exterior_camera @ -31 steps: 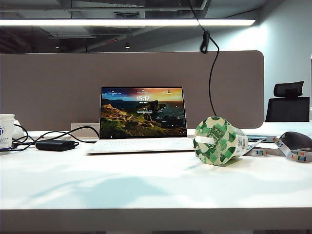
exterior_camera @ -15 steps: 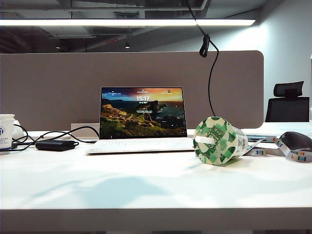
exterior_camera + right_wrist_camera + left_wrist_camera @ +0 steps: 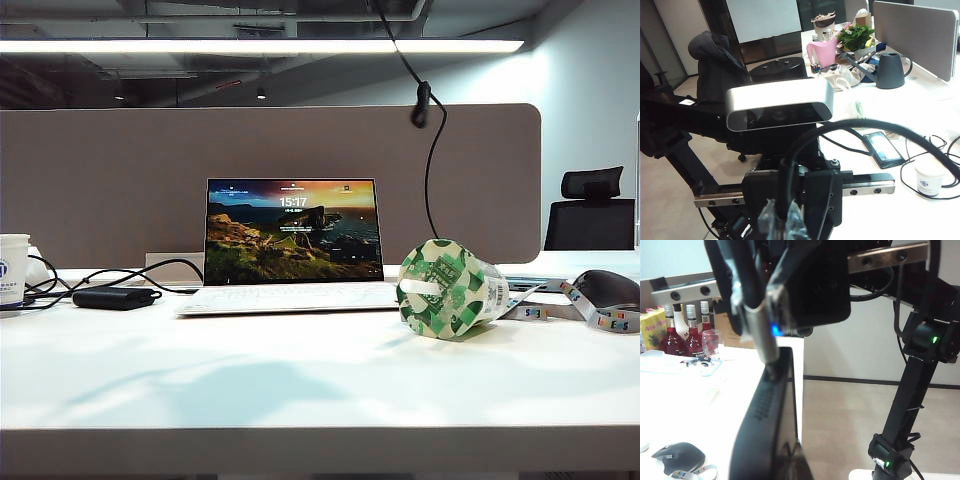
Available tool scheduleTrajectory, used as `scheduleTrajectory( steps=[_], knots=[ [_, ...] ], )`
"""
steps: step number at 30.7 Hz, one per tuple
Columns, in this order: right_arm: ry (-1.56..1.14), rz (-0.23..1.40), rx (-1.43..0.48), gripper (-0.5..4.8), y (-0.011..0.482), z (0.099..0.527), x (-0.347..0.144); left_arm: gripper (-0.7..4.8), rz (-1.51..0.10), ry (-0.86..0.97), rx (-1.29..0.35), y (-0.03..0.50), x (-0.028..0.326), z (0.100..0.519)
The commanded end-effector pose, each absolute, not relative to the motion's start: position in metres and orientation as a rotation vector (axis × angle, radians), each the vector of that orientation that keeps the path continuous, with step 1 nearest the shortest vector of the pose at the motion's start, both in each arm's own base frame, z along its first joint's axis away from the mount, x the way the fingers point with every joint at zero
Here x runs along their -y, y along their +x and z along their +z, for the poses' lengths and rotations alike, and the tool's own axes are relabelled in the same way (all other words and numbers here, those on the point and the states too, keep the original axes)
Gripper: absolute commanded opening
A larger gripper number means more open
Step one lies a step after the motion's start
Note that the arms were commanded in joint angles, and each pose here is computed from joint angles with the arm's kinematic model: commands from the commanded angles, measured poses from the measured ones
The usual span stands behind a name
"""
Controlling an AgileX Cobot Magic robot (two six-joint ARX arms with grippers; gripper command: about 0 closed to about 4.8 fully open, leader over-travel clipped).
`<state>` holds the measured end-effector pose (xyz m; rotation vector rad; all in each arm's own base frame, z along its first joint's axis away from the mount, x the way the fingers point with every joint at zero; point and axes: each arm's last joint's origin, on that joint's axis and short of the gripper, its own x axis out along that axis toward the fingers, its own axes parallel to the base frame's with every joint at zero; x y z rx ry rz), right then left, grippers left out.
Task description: Pick up the black phone, pick up the charger plug, insert the charger plug into the phone's charging port, and finally place the connected phone back on the desk.
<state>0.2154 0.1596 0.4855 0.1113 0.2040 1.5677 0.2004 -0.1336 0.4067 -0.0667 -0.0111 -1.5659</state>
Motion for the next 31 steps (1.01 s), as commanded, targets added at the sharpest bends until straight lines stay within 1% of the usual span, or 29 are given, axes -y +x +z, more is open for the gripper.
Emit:
scheduleTrajectory(
  steps=[1,8,10,16,31],
  knots=[
    [0.103,1.567,-0.187,-0.07,0.2137,0.4879,-0.1594,-0.07,-1.560,-0.052,0.064,0.1979,0.1325,0.4136],
    [0.102,1.568,-0.187,-0.07,0.2136,0.4879,-0.1596,-0.07,-1.559,-0.046,0.082,0.1978,0.1324,0.4148],
    [0.099,1.568,-0.184,-0.07,0.2136,0.4878,-0.1596,-0.07,-1.537,-0.049,0.083,0.1985,0.1324,0.4149],
    [0.083,1.570,-0.168,-0.07,0.2136,0.4878,-0.1596,-0.07,-1.536,-0.039,0.124,0.1979,0.1321,0.4182],
    [0.058,1.555,-0.190,-0.07,0.2135,0.4831,-0.1593,-0.07,-1.541,-0.050,0.115,0.1978,0.1320,0.4184]
  ],
)
